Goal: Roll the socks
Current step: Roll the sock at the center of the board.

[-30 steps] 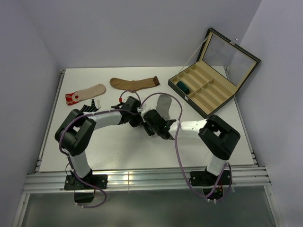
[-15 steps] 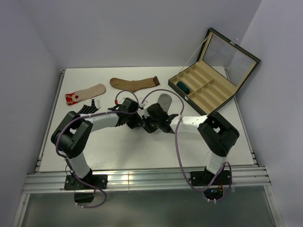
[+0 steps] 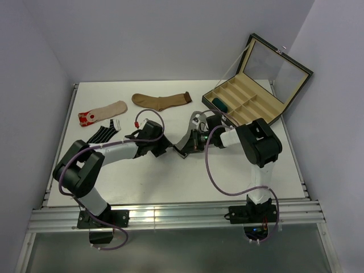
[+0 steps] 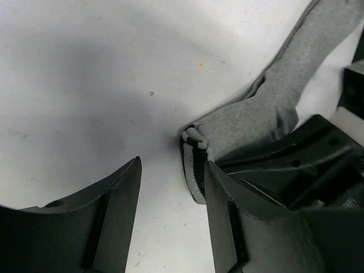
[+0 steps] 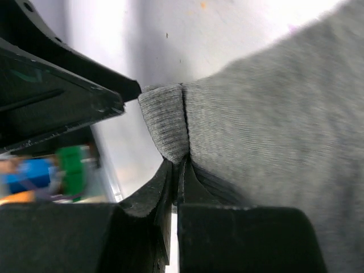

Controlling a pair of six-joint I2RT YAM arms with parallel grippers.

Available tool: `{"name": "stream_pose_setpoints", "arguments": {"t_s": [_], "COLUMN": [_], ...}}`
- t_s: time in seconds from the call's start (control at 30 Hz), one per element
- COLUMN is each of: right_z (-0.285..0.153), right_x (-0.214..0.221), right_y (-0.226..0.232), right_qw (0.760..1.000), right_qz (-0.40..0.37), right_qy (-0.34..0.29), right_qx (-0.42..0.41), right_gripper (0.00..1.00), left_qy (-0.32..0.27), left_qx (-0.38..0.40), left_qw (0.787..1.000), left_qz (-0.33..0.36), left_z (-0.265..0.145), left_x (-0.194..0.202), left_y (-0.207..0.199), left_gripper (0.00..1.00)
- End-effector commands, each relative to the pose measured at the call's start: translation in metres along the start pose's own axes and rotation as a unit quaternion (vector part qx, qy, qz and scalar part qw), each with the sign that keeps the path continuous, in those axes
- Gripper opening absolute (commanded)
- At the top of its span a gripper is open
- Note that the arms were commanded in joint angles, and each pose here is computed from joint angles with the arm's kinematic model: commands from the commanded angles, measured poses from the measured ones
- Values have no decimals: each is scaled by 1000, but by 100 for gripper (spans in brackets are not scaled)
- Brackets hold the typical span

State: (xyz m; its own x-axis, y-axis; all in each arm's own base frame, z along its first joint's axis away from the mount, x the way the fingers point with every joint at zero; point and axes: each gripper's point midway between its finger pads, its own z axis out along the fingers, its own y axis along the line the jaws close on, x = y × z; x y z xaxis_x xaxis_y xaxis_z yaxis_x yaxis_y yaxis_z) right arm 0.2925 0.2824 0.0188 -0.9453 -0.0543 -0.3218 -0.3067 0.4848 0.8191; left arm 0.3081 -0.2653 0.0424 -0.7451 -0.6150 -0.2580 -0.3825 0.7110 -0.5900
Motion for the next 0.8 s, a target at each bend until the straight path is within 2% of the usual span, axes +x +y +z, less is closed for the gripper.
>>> {"name": "stream_pose_setpoints", "arguments": {"t_s": [0.0,0.13,0.63,0.73,0.77], "right_z": [-2,-6,-4,-5,-5], "right_x": [29,29,30,29,29], "right_y": [-19,-30,-38,-39,-39], "right_qw": [993,991,990,990,990], "right_qz": [110,133,140,136,136], "right_qy": [30,23,26,23,22], "right_qx": [-19,-14,6,12,14], "right_gripper": [0,0,0,0,1], "left_qy": [-9,-5,26,32,34], "left_qx": [46,44,24,12,7], "left_qw": [999,999,999,999,999], "left_qz": [9,18,30,30,30], "left_z": [-4,5,30,36,37], "left_x": [-3,-1,17,21,22], "left_y": [-27,-32,-27,-21,-18], "left_gripper": [53,53,50,47,42]}}
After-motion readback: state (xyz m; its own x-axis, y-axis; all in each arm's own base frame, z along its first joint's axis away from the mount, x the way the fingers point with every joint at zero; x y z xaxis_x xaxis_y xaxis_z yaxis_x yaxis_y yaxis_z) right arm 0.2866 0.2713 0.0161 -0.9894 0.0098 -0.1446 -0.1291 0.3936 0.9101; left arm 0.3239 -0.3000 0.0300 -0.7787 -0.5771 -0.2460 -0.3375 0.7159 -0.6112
